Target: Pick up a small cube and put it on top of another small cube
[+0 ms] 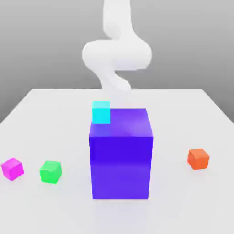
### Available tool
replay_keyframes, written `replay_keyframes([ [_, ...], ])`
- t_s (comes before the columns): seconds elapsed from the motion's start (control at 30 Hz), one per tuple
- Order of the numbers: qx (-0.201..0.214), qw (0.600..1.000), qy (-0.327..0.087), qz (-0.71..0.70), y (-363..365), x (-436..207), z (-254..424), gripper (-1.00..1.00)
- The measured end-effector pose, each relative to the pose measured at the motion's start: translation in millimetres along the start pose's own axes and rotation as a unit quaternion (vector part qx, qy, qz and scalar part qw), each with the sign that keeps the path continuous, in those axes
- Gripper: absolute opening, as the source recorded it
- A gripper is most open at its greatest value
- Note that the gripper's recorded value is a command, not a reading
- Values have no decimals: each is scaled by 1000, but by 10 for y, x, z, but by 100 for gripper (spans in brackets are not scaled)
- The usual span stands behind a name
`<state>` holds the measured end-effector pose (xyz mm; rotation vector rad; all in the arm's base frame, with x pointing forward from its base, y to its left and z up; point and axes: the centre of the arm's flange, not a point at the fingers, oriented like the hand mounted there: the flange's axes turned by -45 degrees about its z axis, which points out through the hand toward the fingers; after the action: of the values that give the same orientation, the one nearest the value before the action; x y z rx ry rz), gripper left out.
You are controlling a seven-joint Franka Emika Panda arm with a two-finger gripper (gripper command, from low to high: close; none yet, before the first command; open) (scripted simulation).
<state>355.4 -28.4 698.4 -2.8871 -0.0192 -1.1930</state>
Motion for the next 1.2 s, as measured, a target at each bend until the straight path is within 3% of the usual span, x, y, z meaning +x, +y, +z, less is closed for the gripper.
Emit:
replay_keyframes([
  [0.53,55,993,-75,-79,1468,-583,1313,0],
  [1.2,110,949,-200,-219,2453,-2153,2786,0],
])
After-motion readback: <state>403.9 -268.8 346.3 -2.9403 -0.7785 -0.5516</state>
